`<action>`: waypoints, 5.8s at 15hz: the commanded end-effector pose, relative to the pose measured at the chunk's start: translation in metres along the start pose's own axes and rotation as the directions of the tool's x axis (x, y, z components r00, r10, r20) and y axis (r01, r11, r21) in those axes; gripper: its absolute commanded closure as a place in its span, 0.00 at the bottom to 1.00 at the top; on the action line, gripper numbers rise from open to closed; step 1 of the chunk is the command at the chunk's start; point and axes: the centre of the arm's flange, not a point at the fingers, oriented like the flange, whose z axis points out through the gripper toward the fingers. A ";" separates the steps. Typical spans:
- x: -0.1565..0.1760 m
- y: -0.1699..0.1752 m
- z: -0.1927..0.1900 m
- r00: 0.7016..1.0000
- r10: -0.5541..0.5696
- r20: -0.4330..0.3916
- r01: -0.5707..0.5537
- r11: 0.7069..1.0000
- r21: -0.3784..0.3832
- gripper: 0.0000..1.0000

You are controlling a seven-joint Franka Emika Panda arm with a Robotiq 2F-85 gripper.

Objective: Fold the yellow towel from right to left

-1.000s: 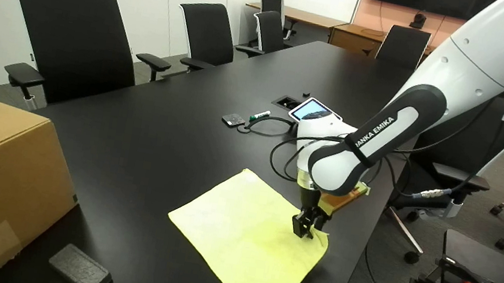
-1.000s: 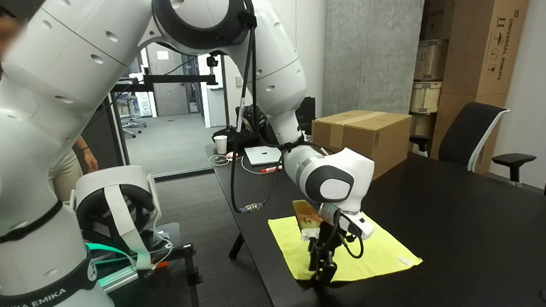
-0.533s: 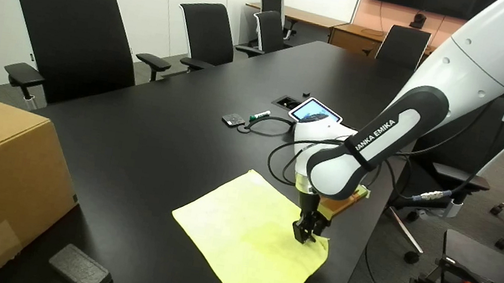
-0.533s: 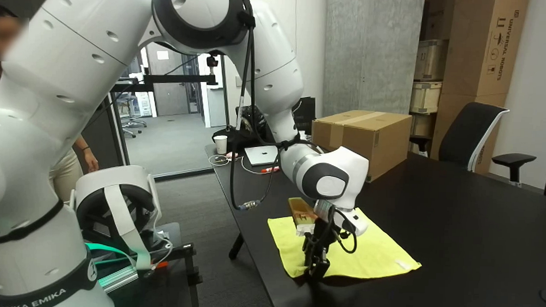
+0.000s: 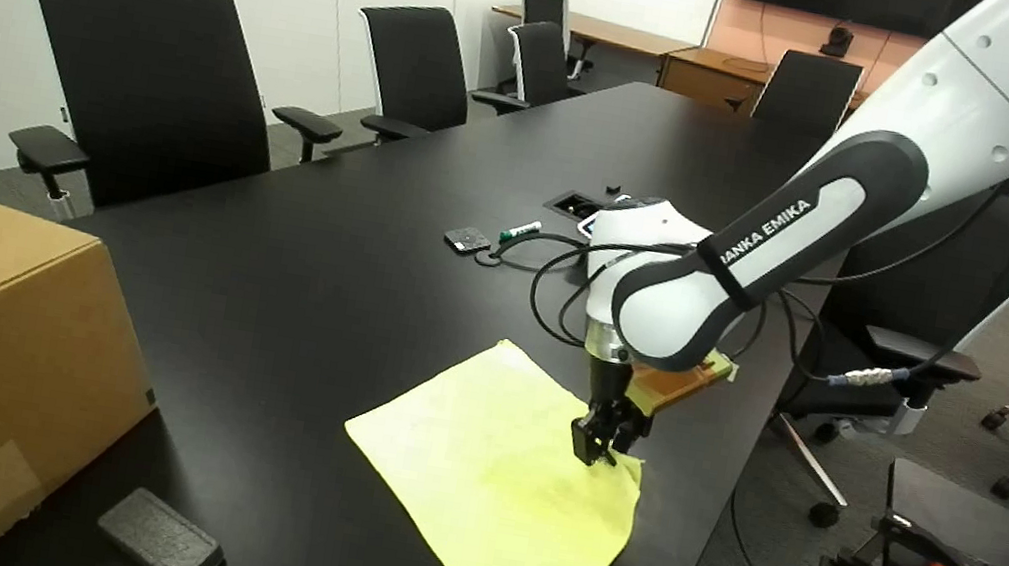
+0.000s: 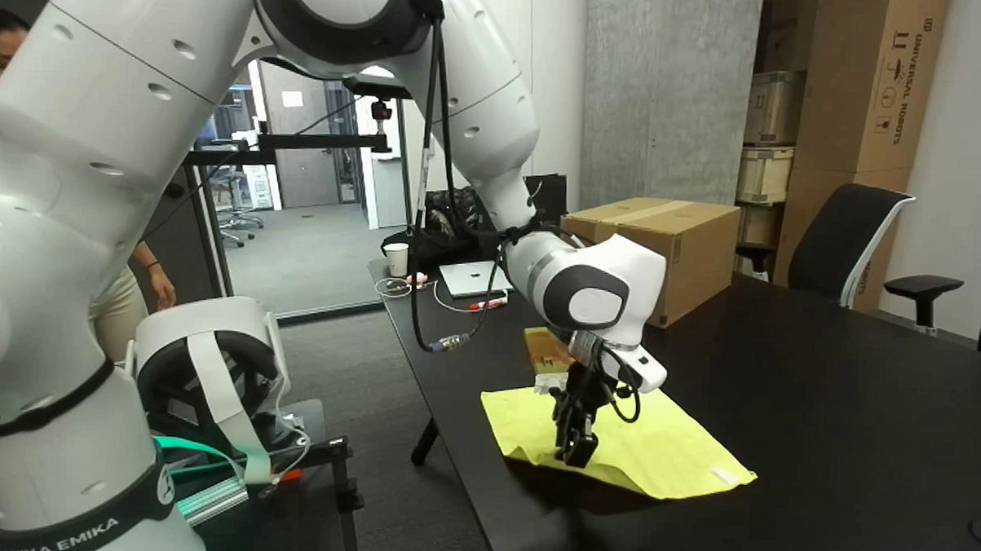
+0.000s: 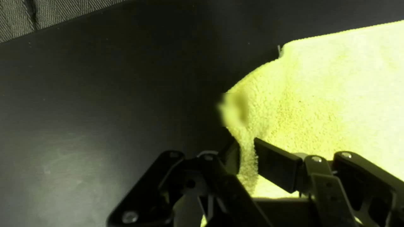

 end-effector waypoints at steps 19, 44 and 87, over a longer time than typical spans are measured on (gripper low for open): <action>-0.093 -0.244 -0.035 0.811 -0.585 0.000 0.519 0.719 -0.462 0.92; -0.067 -0.283 -0.052 0.746 -0.666 0.018 0.562 0.614 -0.554 0.00; 0.126 -0.260 -0.015 0.917 -0.130 -0.377 -0.039 0.911 -0.410 0.00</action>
